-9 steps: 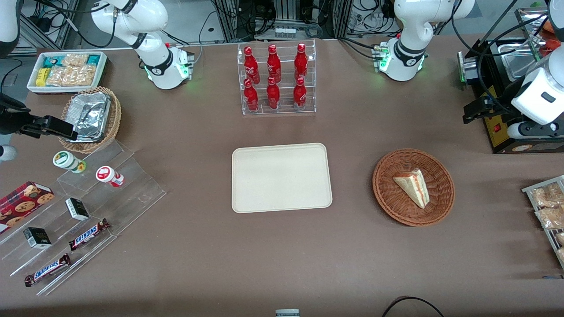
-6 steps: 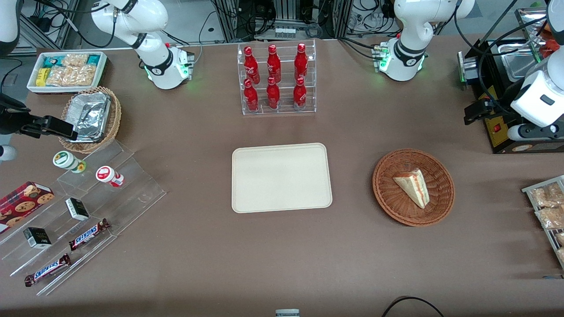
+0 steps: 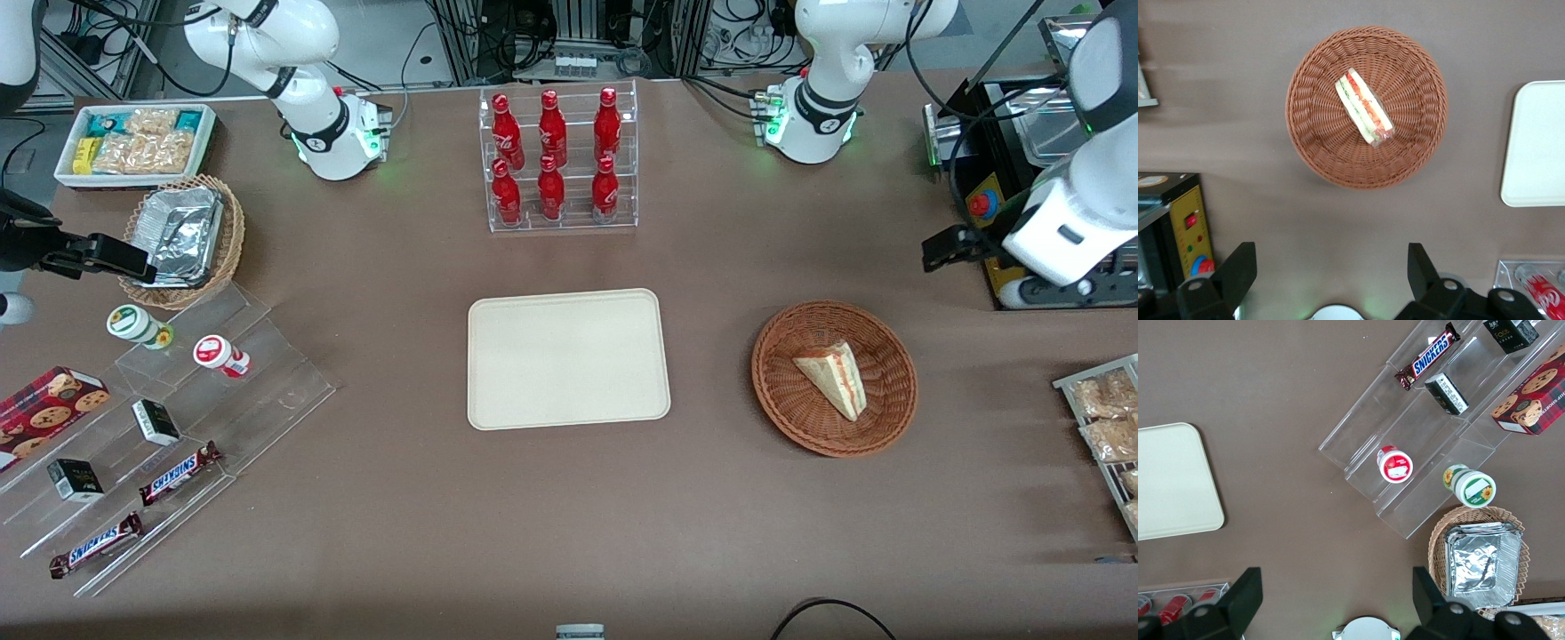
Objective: Place sandwich from basket to tray
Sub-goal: 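Move the left gripper over the wicker basket toward the sandwich, then lower the left gripper and grasp the wrapped sandwich by its edge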
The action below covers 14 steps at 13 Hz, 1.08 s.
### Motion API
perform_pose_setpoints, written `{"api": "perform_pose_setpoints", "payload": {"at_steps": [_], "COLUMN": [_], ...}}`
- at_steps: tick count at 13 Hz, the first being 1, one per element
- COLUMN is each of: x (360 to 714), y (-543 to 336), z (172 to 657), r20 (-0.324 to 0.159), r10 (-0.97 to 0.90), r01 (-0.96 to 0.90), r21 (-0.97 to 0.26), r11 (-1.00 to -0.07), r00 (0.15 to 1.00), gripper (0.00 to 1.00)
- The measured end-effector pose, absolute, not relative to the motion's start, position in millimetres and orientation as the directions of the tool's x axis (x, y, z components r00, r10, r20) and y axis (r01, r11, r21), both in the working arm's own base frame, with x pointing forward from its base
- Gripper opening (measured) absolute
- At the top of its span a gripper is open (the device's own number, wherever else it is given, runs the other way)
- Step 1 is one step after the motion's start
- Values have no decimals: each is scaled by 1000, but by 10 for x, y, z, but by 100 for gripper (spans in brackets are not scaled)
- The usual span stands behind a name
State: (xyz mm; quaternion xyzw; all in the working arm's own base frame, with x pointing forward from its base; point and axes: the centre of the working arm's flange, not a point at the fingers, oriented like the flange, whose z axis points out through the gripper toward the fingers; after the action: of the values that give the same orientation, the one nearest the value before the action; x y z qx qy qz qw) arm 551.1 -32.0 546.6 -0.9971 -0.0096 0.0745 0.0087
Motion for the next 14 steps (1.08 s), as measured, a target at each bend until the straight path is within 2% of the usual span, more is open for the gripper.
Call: {"api": "perform_pose_setpoints", "payload": {"at_steps": [4,9,11,14], "x": [5497,5401,5378,5402], "y": [-437,-443,-467,-624], "z": [4661,3898,3702,3479], "r20": [-131,-45,-11,-2], "r10": [-2,7,78,252], "r01": [-4,7,78,252], "r21": [-17,-9,-6,-4], "r11": [-1000,-1000,-997,-968], "r00": [991,999,997,968], "gripper": [100,100,100,100]}}
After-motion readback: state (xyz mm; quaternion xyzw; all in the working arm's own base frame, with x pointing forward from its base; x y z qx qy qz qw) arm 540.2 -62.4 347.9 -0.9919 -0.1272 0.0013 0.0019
